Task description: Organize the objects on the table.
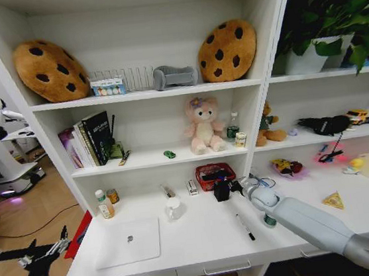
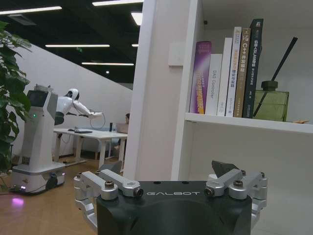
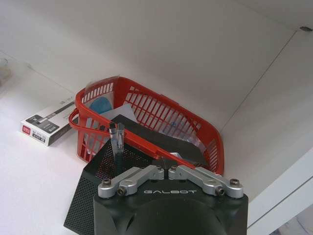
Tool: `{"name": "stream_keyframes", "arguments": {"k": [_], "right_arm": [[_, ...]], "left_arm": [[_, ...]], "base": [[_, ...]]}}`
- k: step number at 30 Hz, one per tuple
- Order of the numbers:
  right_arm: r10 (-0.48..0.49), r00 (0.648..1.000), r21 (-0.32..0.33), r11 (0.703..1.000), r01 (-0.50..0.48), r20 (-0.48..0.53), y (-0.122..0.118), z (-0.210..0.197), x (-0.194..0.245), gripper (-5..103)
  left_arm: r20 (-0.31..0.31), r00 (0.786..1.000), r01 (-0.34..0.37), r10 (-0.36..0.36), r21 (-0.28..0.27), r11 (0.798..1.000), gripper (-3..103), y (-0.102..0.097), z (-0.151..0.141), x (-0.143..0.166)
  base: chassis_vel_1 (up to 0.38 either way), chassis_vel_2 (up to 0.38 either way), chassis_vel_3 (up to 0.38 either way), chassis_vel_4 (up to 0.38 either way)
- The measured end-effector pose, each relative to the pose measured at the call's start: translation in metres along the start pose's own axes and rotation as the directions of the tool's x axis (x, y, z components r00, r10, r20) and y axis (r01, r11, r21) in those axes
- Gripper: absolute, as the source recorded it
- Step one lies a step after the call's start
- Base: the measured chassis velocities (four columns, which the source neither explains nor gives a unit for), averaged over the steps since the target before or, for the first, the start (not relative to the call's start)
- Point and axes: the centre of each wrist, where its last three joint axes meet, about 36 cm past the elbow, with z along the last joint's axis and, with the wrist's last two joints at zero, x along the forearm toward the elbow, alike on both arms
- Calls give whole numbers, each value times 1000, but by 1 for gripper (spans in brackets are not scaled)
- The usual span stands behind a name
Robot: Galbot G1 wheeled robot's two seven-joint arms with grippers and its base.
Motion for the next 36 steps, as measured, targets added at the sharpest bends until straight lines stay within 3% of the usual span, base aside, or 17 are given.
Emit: {"name": "stream_keyframes", "arguments": {"k": [11, 13, 19, 23, 25, 32, 34, 36], "right_arm": [[0, 1000, -11, 1000, 0, 27, 1, -7, 7, -3], [1, 1000, -13, 1000, -1, 31, 1, -8, 8, 2], [5, 999, -28, 1000, -3, 51, -1, -13, 20, 28], [5, 999, -37, 999, -3, 54, -1, -14, 25, 40], [4, 998, -72, 997, 0, 60, 0, -16, 35, 51], [4, 998, -136, 991, 6, 70, 6, -12, 63, 73], [1, 999, -196, 981, 10, 52, 13, -1, 78, 84], [4, 999, -228, 974, 5, 40, 15, 3, 83, 89]], "left_arm": [[0, 1000, 3, -3, -6, 1000, 100, 2, -1, 5], [1, 1000, 3, -3, -5, 1000, 100, 2, -2, 5], [6, 1000, -1, 1, -6, 1000, 100, 1, -3, 4], [6, 1000, -2, 2, -6, 1000, 100, 0, -4, 4], [5, 1000, -3, 3, -7, 1000, 100, 0, -4, 5], [2, 1000, -1, 1, -8, 1000, 100, 1, -3, 6], [-2, 1000, -6, 6, -8, 1000, 100, -2, -1, 6], [-2, 1000, -11, 10, -9, 1000, 100, -3, 0, 6]], "base": [[0, 0, 0, 0], [0, 0, 0, 0], [0, 0, 0, 0], [0, 0, 0, 0], [0, 0, 0, 0], [0, 0, 0, 0], [0, 0, 0, 0], [0, 0, 0, 0]]}}
